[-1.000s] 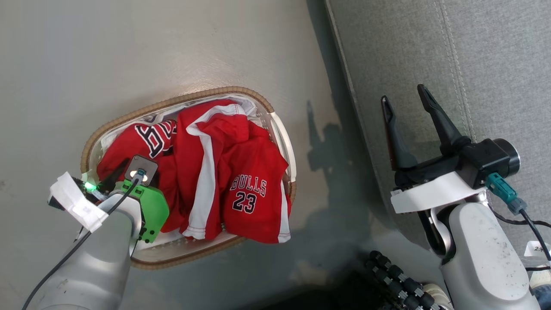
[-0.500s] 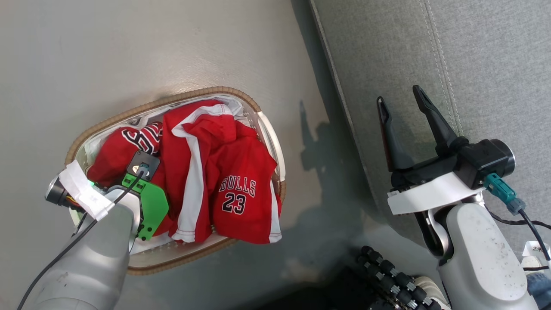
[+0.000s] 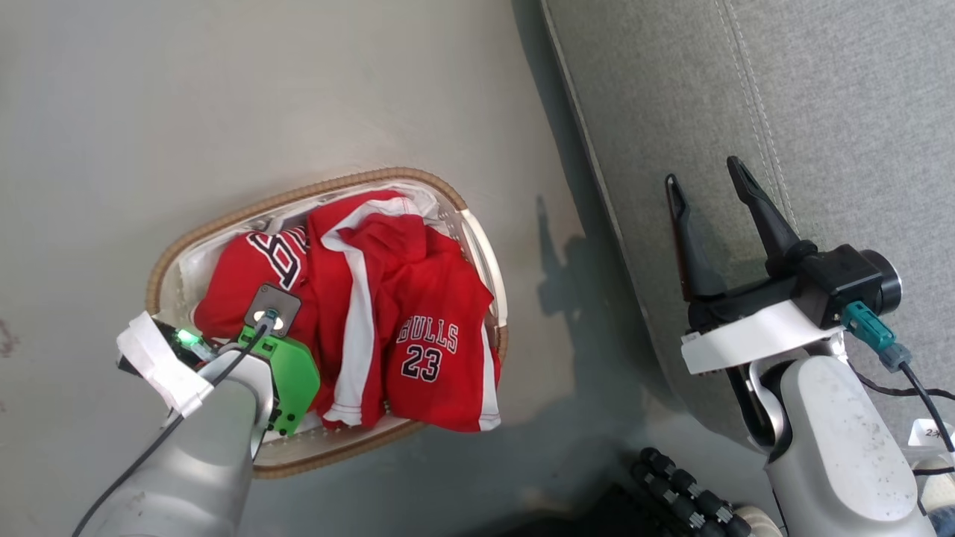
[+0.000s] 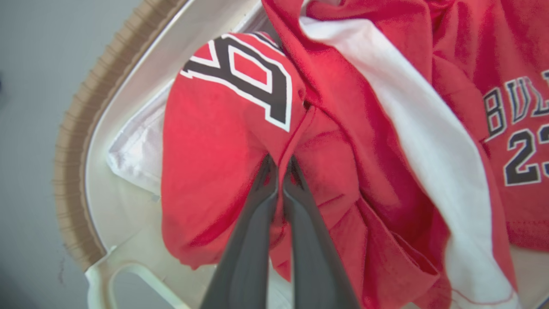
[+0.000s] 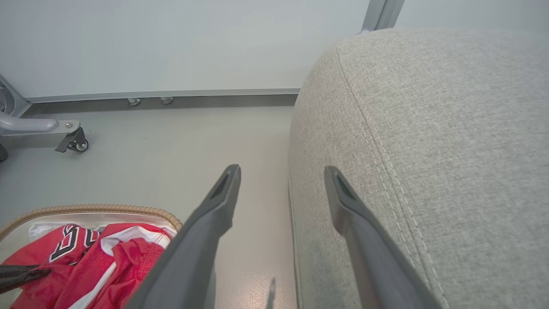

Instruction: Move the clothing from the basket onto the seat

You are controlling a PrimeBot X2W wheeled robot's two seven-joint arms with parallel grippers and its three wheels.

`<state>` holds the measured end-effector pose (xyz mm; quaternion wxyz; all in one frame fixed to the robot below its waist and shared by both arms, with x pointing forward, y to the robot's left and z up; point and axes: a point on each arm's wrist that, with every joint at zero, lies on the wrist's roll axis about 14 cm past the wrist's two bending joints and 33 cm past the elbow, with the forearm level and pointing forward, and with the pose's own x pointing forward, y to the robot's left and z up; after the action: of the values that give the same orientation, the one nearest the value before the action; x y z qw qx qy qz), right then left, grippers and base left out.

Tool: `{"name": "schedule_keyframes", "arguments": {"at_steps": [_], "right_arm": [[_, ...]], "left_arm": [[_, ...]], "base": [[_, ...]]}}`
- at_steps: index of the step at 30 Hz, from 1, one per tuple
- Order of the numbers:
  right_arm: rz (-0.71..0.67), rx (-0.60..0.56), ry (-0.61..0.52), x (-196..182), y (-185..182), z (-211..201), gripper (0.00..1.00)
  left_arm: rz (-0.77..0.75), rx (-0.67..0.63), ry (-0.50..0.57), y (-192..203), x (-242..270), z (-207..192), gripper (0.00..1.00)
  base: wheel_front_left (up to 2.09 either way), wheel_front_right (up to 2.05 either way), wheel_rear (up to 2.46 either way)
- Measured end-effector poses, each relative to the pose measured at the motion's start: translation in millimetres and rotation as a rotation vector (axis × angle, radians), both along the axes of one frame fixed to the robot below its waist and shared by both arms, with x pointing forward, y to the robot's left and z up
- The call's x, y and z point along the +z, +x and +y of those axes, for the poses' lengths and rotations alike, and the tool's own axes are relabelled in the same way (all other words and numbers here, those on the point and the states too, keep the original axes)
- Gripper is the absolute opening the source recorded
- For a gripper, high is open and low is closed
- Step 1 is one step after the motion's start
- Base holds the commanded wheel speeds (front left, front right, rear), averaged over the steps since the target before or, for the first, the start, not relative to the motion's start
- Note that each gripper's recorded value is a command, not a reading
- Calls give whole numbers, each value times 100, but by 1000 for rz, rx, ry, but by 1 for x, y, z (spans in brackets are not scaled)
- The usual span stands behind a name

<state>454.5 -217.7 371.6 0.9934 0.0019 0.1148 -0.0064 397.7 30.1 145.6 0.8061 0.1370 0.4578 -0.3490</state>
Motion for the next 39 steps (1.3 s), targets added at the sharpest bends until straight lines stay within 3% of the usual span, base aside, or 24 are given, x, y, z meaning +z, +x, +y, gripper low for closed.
{"name": "schedule_keyframes", "arguments": {"at_steps": [14, 32, 39], "right_arm": [[-53, 23, -47, 34, -21, 7, 100], [-191, 108, -49, 96, -74, 41, 100], [-263, 148, -42, 121, -88, 56, 100]], "left_arm": [[-247, 48, -151, 22, 93, -11, 0], [-861, -70, -260, 66, 314, -17, 0], [-1104, -146, -223, 78, 409, -15, 0]], "base": [[0, 0, 0], [0, 0, 0], [0, 0, 0]]}}
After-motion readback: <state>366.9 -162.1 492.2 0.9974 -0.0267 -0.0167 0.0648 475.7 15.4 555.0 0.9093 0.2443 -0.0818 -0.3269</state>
